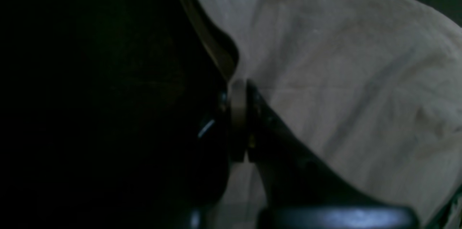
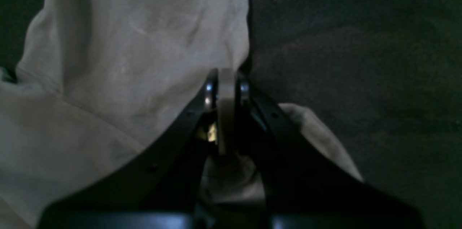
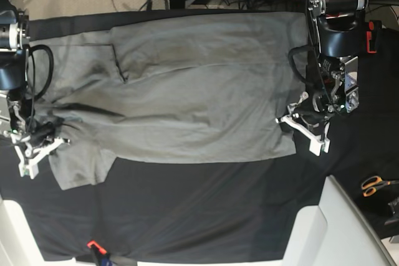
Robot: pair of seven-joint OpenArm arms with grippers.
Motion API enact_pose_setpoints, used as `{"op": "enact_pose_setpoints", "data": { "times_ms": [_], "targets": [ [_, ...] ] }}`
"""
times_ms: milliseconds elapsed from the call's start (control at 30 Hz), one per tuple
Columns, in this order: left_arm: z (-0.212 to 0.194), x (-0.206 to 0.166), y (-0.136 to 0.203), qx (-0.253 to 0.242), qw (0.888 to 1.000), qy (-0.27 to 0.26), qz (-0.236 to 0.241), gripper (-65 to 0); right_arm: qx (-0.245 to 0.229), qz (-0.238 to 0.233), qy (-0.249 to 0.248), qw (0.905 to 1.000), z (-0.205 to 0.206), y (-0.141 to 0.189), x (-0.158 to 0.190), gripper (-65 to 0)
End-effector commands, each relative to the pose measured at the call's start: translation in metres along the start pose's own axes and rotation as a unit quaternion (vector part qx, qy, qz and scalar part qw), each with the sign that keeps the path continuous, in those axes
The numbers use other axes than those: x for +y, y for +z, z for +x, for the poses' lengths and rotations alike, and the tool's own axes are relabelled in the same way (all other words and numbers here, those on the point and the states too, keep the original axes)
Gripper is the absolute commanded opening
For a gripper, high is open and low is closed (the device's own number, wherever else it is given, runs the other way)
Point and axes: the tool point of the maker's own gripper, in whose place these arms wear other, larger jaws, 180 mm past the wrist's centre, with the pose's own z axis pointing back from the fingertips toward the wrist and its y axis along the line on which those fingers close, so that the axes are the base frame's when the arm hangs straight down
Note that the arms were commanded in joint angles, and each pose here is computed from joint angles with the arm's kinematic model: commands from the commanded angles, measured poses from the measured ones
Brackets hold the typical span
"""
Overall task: Fold the T-shirt properly
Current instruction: 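Pinch the shirt's side edge with both grippers at shoulder and hem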
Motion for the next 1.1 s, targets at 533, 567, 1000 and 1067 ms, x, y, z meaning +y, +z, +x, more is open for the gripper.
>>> {"op": "enact_pose_setpoints", "data": {
  "times_ms": [533,567,1000,1067],
  "targets": [
    [-0.018,0.036,0.049,0.030,0.996,-0.033,0.080,-65.0,-0.027,-0.001,0.001,0.9996,0.022,0.002,-0.003,-65.0],
    [-0.017,0.037,0.050,0.028,0.996,-0.033,0.081,-65.0,-0.027,-0.001,0.001,0.9996,0.022,0.002,-0.003,-65.0],
    [0.028,0.047,0.075,-0.031,0.994,-0.022,0.098,0.0,-0.026,-0.001,0.001,0.9997,0.021,0.002,-0.003,-65.0],
    [0.048,0.050,0.080,-0.049,0.993,-0.018,0.102,0.0,-0.026,-0.001,0.001,0.9997,0.021,0.002,-0.003,-65.0]
  ]
}}
